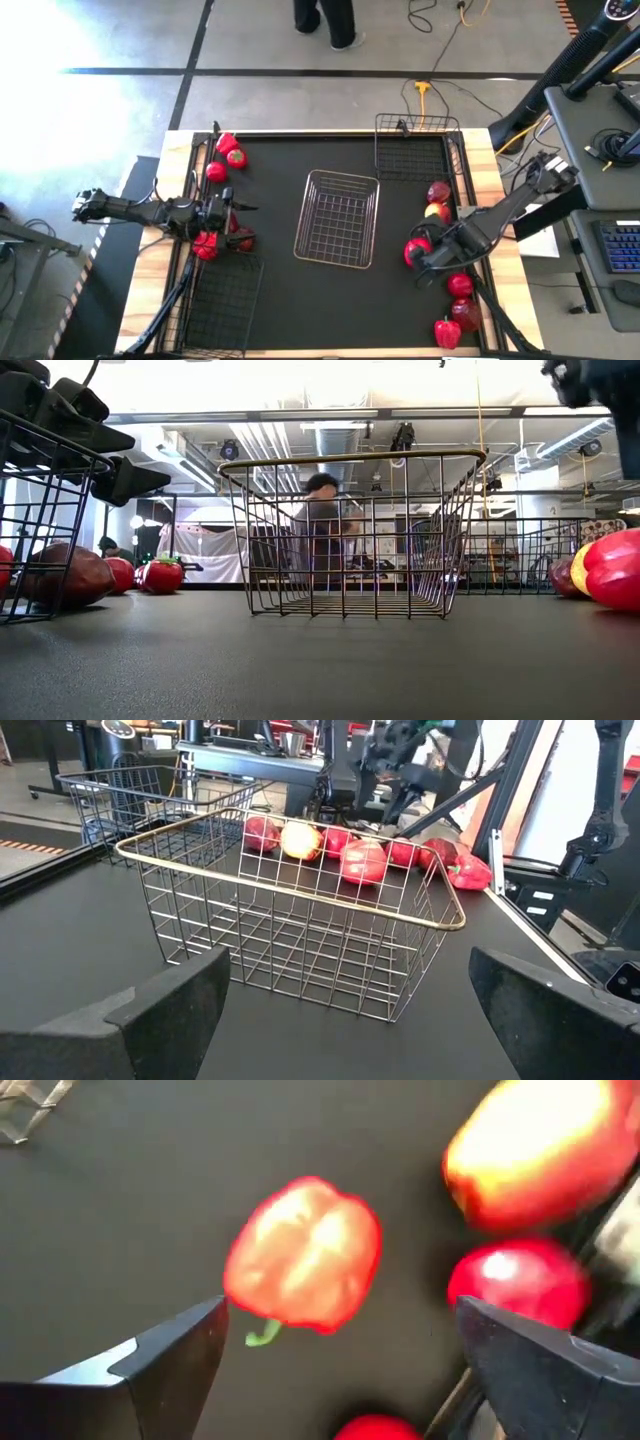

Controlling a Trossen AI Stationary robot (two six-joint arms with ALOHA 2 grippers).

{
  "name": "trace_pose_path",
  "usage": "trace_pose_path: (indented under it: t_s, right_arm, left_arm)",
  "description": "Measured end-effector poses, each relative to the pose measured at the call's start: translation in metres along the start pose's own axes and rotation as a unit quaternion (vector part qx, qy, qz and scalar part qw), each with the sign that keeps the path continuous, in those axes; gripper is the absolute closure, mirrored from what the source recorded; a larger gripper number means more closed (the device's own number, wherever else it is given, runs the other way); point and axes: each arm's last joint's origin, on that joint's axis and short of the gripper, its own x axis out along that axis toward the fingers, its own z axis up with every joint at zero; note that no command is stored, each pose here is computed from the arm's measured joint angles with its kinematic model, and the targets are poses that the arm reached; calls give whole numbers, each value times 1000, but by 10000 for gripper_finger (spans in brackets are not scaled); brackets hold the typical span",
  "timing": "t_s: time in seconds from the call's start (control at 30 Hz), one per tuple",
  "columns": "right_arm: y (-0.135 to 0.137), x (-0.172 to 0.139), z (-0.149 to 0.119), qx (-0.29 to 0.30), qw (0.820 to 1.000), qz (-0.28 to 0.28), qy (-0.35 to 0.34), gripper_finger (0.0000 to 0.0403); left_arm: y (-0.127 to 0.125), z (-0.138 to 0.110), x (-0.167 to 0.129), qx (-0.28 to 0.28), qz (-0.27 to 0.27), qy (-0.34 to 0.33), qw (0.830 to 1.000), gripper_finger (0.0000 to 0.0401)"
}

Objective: Sort produce into baskets
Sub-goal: Put the red bell pepper into the top black wire basket

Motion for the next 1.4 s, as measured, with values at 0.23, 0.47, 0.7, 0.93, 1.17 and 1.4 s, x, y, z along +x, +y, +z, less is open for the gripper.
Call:
trace_pose_path:
  t_s: [0.23, 0.47, 0.7, 0.93, 1.17, 1.4]
  right_arm:
    - [-7, 7, -1, -11, 995, 92, 21, 25]
    - [-8, 11, 2, 5, 997, 74, 22, 24]
    - [-3, 26, 10, 12, 998, 35, 57, 14]
    - [6, 39, 23, 39, 995, 31, 90, 4]
    - [14, 54, 30, 69, 993, 14, 92, 3]
    - [9, 73, 36, 95, 991, -28, 94, 13]
  left_arm:
    - [0, 0, 0, 0, 0, 0, 1000, 8]
    - [0, 0, 0, 0, 0, 0, 1000, 8]
    - [0, 0, 0, 0, 0, 0, 1000, 8]
    - [0, 0, 0, 0, 0, 0, 1000, 8]
    - [0, 0, 0, 0, 0, 0, 1000, 8]
    - [0, 0, 0, 0, 0, 0, 1000, 8]
